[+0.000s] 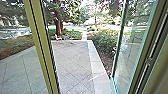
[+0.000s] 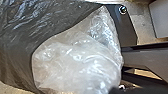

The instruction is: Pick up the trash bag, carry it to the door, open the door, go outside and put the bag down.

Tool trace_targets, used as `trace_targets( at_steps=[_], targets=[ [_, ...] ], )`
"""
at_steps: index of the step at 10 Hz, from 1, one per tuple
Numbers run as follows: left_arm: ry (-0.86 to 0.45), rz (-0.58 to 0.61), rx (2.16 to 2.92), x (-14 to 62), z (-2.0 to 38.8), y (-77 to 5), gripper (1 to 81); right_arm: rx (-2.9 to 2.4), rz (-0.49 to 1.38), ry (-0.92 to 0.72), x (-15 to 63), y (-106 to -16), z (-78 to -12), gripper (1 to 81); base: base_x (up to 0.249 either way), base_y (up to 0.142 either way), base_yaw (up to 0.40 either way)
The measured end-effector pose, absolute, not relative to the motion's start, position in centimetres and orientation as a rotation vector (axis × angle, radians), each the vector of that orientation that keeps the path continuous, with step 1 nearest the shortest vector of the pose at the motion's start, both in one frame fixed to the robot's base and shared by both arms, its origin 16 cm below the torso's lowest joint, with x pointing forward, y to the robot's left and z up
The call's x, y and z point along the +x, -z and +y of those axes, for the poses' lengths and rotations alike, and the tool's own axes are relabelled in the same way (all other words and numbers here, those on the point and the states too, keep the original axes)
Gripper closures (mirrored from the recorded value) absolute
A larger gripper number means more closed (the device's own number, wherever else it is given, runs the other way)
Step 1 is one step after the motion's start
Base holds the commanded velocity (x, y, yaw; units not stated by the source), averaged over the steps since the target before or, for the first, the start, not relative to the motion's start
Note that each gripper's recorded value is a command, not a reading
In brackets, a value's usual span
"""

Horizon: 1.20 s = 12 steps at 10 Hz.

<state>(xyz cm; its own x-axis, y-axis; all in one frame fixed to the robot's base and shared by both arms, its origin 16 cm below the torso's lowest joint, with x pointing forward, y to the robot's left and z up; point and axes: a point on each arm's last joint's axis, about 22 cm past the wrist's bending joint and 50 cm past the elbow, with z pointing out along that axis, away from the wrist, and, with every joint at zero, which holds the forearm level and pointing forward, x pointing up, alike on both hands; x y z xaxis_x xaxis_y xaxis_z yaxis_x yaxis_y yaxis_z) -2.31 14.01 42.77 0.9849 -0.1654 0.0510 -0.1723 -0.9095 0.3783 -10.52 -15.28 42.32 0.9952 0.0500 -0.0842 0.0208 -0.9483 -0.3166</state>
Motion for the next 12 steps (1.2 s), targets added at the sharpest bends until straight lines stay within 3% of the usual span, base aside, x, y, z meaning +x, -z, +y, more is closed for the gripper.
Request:
trace_targets(
  at_steps=[8, 12],
  targets=[
    [-0.028, -0.242, 2.74, -2.26, 14.0, -42.77, 81.1, -2.817, -0.049, -0.135, -10.92, -42.36, -15.31, 1.0, 0.0, -0.091, 0.0],
    [-0.028, -0.241, 2.735, -2.28, 13.59, -42.83, 81.1, -2.815, -0.052, -0.135, -10.91, -42.37, -15.12, 1.0, 0.0, 0.0, 0.0]
  ],
)
